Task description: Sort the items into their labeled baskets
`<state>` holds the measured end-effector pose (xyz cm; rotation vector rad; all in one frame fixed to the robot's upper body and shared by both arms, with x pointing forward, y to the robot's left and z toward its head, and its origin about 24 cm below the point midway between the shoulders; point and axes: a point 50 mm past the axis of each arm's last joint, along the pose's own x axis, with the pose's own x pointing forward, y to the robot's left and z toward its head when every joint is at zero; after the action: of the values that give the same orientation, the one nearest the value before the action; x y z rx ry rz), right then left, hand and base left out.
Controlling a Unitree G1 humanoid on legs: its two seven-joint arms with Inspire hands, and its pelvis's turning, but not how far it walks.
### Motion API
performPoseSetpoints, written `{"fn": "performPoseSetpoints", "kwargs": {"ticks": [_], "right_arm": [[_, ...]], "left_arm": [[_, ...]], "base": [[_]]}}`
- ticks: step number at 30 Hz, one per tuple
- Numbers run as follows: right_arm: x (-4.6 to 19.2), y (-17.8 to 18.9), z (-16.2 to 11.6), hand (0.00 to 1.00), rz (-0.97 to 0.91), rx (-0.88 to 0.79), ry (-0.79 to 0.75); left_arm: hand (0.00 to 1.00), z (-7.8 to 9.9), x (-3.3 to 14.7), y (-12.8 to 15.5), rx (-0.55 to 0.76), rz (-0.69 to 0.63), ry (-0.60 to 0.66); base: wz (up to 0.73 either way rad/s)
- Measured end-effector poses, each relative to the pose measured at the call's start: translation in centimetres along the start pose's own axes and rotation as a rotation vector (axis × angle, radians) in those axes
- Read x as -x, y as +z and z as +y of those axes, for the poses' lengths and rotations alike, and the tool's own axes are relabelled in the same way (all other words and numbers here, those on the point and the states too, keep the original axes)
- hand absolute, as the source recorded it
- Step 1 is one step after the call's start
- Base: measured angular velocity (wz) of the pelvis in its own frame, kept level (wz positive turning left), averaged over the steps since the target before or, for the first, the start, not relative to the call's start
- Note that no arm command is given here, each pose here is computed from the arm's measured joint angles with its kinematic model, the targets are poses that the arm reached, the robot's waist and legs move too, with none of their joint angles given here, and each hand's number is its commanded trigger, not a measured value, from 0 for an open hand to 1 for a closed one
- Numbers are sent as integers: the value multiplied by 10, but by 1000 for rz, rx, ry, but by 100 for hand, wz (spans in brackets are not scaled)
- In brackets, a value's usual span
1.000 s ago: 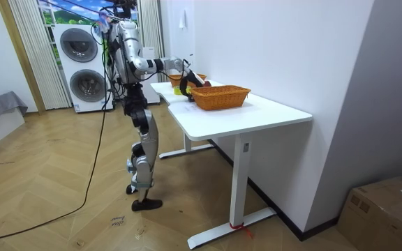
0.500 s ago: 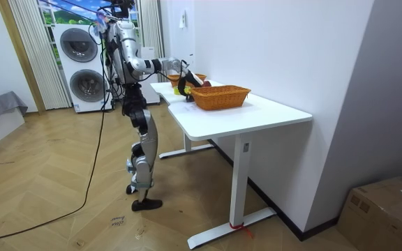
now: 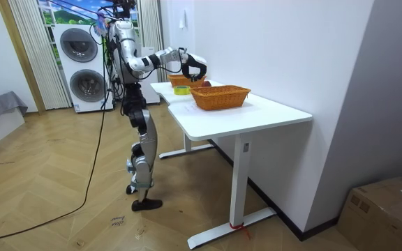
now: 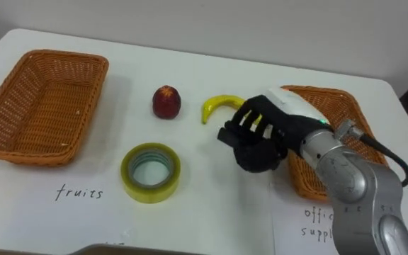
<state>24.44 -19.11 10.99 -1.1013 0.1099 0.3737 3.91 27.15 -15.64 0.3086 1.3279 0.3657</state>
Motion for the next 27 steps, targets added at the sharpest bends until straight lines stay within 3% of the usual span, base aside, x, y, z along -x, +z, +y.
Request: {"fn": "performPoseSetpoints", "kwargs": {"ticks": [10,27], "right_arm": [[3,4,-7,100,-49,-9,-54],[18,-4,-34,100,-42,-20,-278]], "left_arm": [[0,0,0,-1,13,2,-3],[0,0,1,-6,68,7,-13]], "base": [[0],[0]]}}
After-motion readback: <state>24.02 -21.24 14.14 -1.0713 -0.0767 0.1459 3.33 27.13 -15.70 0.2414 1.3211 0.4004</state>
